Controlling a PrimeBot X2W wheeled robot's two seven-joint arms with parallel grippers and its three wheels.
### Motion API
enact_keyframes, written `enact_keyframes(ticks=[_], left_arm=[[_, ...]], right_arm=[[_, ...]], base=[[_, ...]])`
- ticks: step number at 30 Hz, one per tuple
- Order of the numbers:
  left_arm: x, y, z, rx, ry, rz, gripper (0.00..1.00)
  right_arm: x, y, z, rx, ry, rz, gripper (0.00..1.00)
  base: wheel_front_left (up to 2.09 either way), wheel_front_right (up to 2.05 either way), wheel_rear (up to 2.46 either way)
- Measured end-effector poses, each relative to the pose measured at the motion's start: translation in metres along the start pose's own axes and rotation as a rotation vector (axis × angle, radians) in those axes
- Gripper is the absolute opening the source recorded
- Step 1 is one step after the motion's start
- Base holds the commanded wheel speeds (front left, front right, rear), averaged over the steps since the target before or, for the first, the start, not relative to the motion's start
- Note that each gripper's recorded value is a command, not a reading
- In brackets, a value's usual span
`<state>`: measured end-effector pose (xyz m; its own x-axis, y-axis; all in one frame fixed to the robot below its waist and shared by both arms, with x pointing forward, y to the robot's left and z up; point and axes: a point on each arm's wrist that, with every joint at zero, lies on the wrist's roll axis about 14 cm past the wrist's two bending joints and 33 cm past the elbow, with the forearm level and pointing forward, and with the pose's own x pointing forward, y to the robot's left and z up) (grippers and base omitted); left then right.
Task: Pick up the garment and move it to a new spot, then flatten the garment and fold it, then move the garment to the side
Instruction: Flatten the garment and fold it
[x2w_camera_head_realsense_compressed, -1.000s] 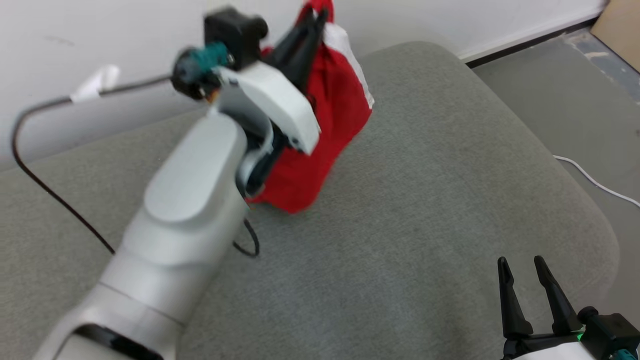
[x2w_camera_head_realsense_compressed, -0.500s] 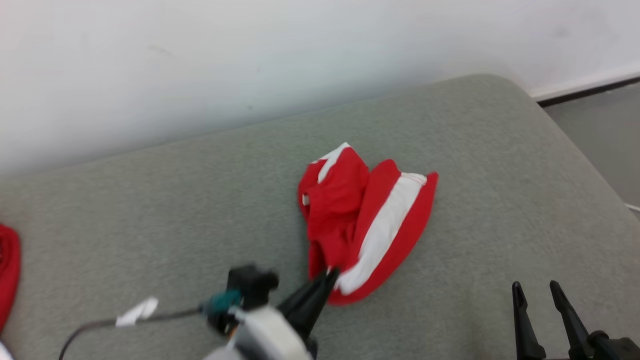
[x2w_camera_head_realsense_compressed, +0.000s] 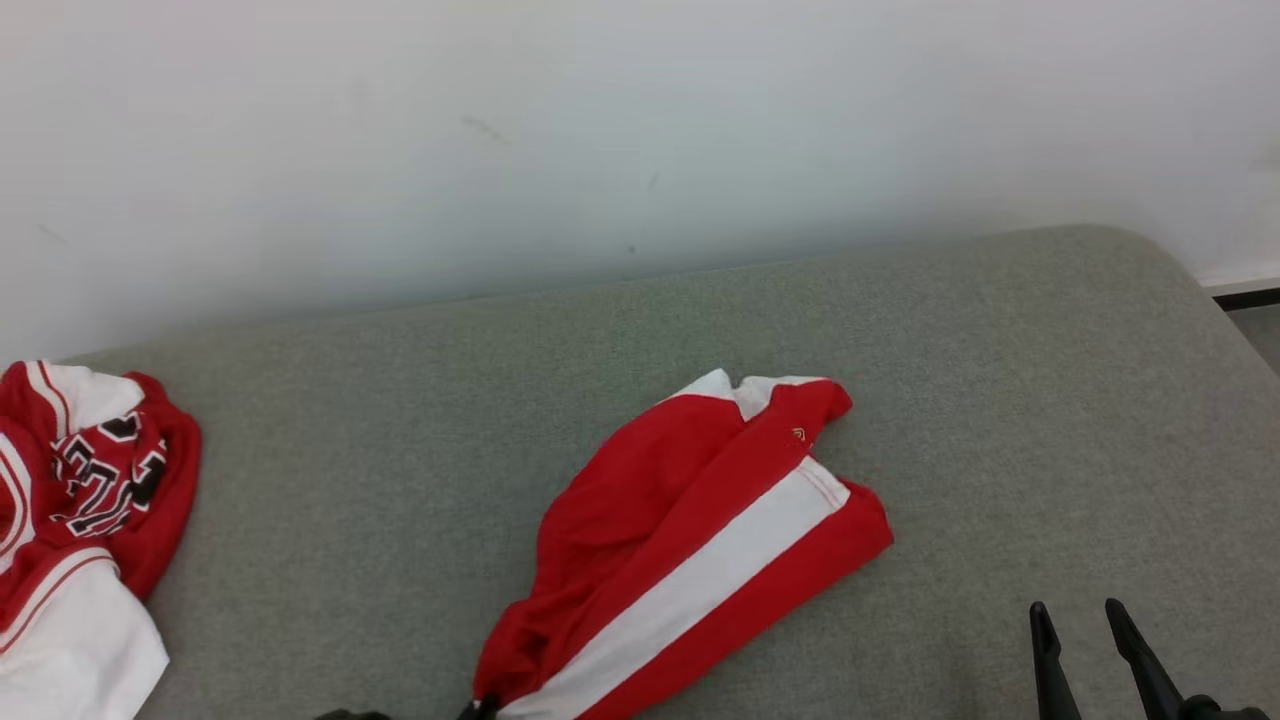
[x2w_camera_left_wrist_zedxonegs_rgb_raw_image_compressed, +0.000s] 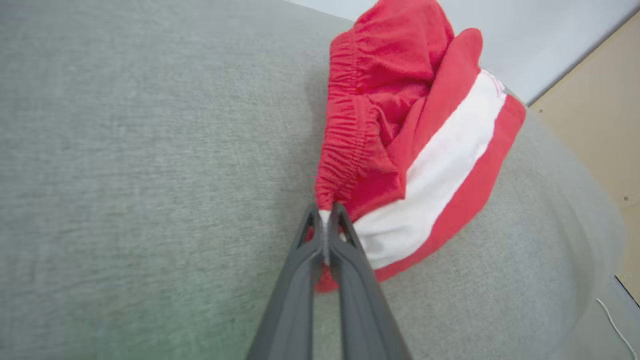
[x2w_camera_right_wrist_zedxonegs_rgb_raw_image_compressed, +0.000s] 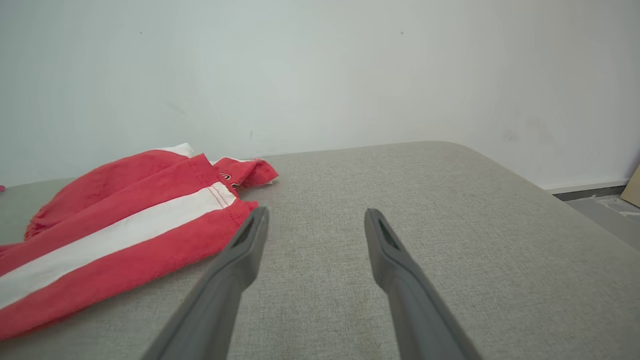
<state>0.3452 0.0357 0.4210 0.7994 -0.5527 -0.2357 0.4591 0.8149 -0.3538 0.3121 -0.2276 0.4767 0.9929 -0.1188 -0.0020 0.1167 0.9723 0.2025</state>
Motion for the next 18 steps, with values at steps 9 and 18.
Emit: enact_keyframes(ticks=[9,18], left_arm=[[-0.013,0.044,0.008,-0.031,-0.050,0.158,1.00],[-0.030,0.072,0.032,0.025,-0.132,0.264,1.00]], right_arm=[[-0.001,0.004,0.001,-0.001,-0.004,0.016,1.00],[-0.007,0.000,0.000,-0.003,-0.001,0.002,1.00]], base=[[0.00,0.00,0.00],[0.00,0.00,0.00]])
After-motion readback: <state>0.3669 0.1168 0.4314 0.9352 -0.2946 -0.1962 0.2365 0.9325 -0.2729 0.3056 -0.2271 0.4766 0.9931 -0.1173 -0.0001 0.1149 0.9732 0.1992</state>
